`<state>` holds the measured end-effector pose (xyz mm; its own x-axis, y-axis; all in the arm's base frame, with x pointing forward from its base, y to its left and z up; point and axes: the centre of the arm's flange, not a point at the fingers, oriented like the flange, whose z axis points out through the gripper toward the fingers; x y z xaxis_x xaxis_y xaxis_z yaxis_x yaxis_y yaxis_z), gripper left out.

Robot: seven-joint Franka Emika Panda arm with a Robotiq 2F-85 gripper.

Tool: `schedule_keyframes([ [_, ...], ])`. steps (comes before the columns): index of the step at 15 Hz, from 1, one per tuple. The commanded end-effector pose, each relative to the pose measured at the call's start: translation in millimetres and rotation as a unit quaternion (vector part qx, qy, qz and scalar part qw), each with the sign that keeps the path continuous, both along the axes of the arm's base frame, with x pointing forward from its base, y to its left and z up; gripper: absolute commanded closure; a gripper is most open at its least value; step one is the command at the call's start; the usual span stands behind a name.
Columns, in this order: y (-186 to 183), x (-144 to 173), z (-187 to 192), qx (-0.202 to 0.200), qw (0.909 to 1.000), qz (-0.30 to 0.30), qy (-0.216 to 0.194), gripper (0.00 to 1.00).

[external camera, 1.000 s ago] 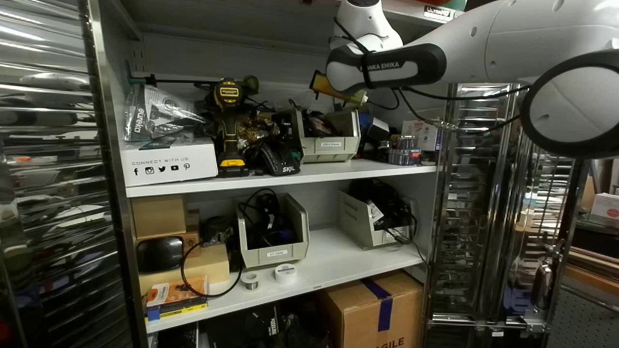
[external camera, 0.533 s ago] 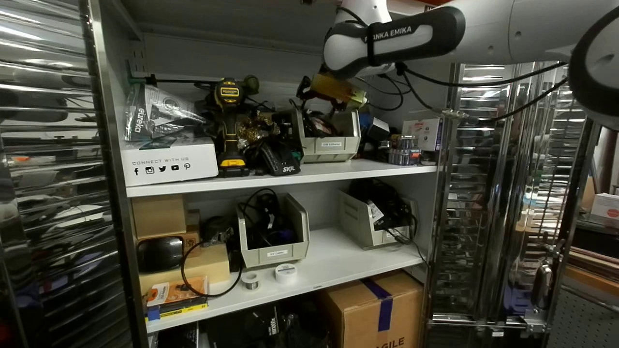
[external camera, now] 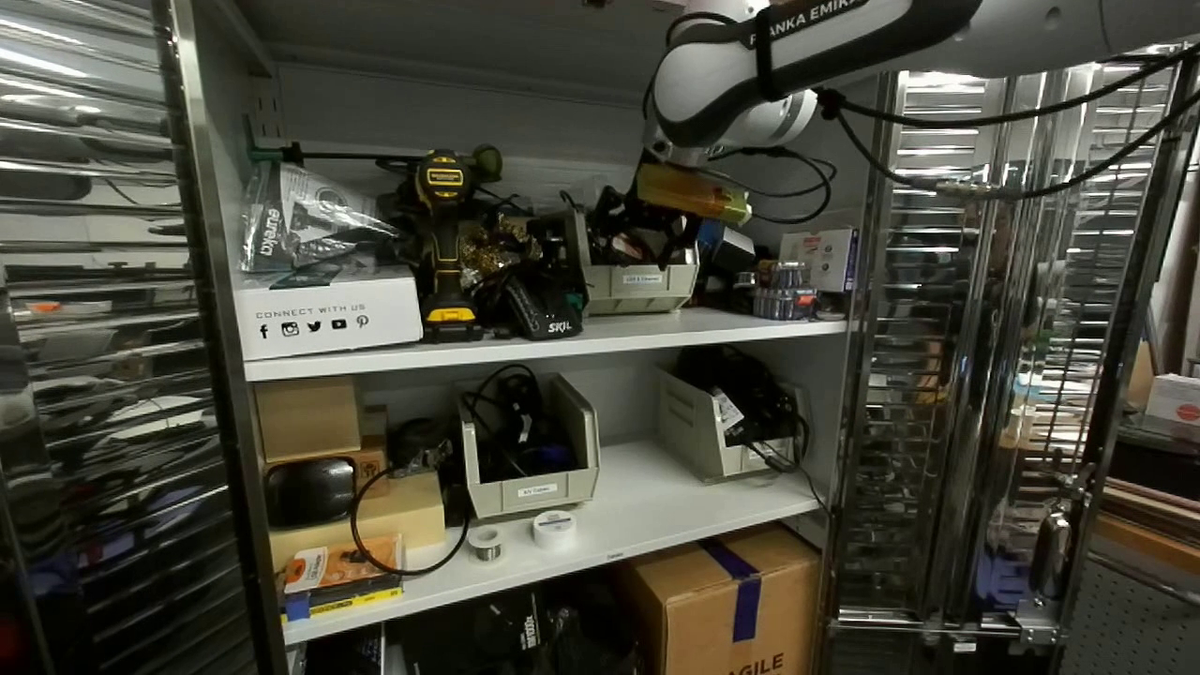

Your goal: Pick the cable and put it in the box

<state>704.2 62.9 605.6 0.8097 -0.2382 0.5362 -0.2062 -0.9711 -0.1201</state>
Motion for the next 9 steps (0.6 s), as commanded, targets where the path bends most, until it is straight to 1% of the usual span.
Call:
schedule_keyframes([
  [1, -12.2, -72.1, -45.2, -0.033, 0.9984, 0.019, 0.042, 0.00],
  [3, -16.3, -89.7, -62.7, -0.032, 0.9956, 0.032, 0.082, 0.00],
  [5, -22.9, -111.0, -76.7, -0.016, 0.9905, 0.058, 0.123, 0.00],
  [7, -25.6, -137.5, -87.4, -0.007, 0.9829, 0.091, 0.160, 0.00],
  [9, -26.7, -168.8, -93.2, 0.003, 0.9723, 0.129, 0.195, 0.00],
])
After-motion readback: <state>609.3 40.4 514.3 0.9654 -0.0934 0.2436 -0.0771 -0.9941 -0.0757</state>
